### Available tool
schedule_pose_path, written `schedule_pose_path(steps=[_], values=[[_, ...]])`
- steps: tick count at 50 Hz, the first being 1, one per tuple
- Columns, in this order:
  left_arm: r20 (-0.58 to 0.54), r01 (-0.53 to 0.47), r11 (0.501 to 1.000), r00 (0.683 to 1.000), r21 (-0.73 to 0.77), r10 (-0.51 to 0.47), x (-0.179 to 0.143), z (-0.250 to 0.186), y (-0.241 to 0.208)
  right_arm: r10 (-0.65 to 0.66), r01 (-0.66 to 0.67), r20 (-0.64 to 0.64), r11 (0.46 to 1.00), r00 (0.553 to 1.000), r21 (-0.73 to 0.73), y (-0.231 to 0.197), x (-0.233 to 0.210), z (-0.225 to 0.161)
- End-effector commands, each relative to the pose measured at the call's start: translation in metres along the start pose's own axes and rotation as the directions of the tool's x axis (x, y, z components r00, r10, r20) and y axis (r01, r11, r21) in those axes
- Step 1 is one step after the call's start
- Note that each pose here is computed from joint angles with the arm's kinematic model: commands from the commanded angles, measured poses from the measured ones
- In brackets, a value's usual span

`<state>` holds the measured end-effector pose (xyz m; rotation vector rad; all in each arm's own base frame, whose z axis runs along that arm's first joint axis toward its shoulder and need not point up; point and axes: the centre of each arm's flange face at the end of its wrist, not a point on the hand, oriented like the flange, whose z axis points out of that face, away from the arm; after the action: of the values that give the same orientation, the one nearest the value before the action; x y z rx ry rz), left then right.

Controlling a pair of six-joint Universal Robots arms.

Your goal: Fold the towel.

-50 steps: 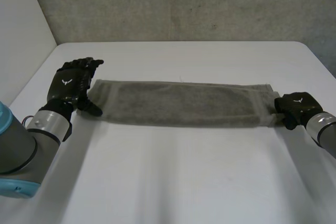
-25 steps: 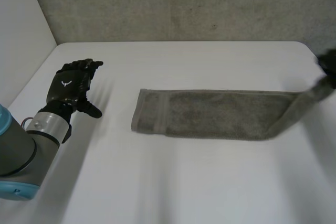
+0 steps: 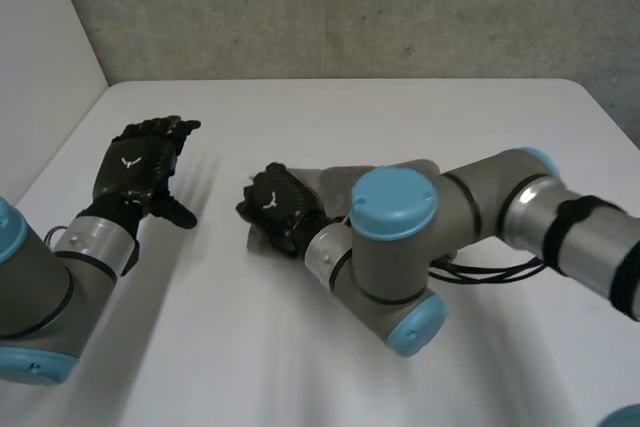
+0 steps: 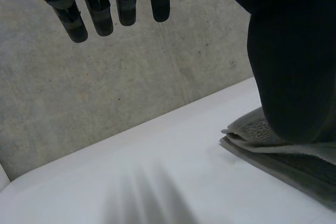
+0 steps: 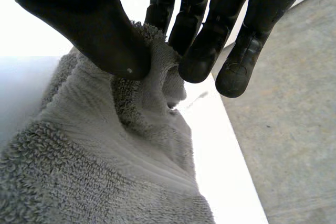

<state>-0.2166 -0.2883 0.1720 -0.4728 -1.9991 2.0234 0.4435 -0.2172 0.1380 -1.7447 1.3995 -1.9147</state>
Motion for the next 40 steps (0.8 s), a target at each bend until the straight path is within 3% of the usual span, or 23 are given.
schedule_pose_path(steps=[1, 9, 14, 18, 20, 22, 27, 33, 40], values=[[-0.002, 0.0, 1.0, 1.0, -0.002, 0.0, 0.001, 0.0, 0.001, 0.002, -0.002, -0.018, 1.0, 1.0, -0.002, 0.004, 0.005, 0.005], [-0.013, -0.002, 1.0, 1.0, 0.005, 0.002, 0.004, 0.0, -0.001, 0.022, -0.021, 0.022, 0.999, 1.0, -0.036, 0.01, -0.002, -0.005], [-0.045, -0.006, 1.0, 0.999, 0.031, 0.007, 0.014, 0.002, -0.008, 0.046, -0.046, -0.027, 0.999, 0.999, -0.022, -0.012, 0.023, -0.025], [-0.102, -0.008, 0.997, 0.995, 0.08, 0.016, 0.035, 0.004, -0.022, 0.174, -0.177, -0.124, 0.984, 0.977, -0.015, -0.026, 0.068, -0.057], [-0.125, -0.006, 0.996, 0.992, 0.093, 0.018, 0.044, 0.004, -0.025, 0.232, -0.241, -0.17, 0.97, 0.958, -0.038, -0.016, 0.086, -0.069], [-0.146, -0.003, 0.995, 0.989, 0.097, 0.017, 0.052, 0.005, -0.026, 0.331, -0.364, -0.25, 0.927, 0.91, -0.094, 0.012, 0.11, -0.092], [-0.218, -0.004, 0.998, 0.976, 0.057, 0.016, 0.084, 0.015, -0.006, 0.402, -0.466, -0.298, 0.864, 0.866, -0.189, 0.053, 0.11, -0.116], [-0.192, -0.047, 0.999, 0.98, -0.003, 0.046, 0.096, 0.024, 0.018, 0.422, -0.514, -0.337, 0.817, 0.841, -0.26, 0.088, 0.103, -0.131], [-0.189, -0.227, 0.971, 0.959, -0.078, 0.209, 0.111, 0.026, 0.046, 0.418, -0.516, -0.356, 0.819, 0.835, -0.249, 0.108, 0.098, -0.13]])
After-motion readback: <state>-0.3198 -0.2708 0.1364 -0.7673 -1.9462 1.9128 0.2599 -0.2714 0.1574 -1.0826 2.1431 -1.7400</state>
